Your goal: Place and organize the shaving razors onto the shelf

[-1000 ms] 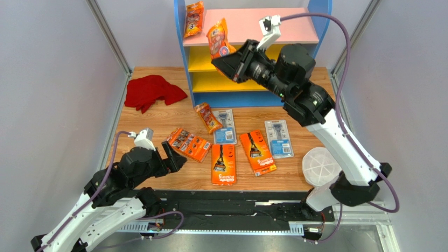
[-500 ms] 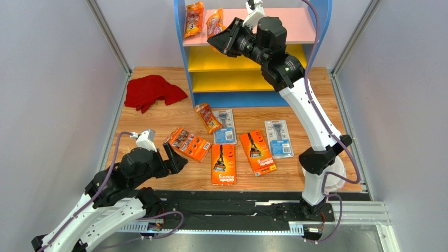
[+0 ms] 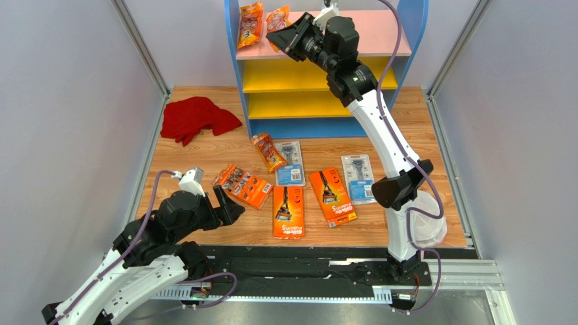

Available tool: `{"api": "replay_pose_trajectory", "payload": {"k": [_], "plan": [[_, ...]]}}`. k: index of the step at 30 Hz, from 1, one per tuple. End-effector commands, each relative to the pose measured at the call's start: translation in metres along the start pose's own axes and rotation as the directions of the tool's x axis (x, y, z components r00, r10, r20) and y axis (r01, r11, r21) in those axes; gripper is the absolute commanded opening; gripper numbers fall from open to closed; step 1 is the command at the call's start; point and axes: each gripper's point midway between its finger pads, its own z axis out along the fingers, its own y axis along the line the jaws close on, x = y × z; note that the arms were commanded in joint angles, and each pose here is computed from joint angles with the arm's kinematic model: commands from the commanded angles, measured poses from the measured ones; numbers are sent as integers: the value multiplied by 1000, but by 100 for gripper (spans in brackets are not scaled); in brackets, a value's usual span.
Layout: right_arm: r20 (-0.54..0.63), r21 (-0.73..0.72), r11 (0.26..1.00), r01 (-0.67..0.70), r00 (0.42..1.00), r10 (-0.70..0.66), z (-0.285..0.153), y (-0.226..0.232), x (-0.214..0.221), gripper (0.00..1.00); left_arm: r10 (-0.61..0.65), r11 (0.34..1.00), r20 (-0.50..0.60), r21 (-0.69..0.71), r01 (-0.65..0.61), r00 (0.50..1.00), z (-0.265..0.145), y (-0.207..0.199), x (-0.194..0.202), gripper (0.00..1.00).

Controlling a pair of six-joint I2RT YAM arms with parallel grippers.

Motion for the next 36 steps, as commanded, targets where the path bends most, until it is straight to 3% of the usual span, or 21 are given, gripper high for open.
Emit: {"api": "replay_pose_trajectory", "payload": {"k": [1,7,14,20,36], "plan": [[66,-53,997,-55,996,58,8,9,-16,8,5,999,31,53,-7,1000,0,-10,-6,98],[92,-13,997,-80,992,81,17,-7,-17,15,5,995,20,95,-6,1000,0,-22,-8,97],[77,28,992,-125,989,123,23,-23,-9,44,18,994,0,103,-18,1000,1,-24,-5,97],[39,46,989,-142,989,140,22,-29,1,61,30,994,-13,107,-28,999,0,-24,-3,97],[-124,43,985,-169,977,173,7,-26,34,64,34,993,-30,112,-30,999,2,-24,2,96]]}}
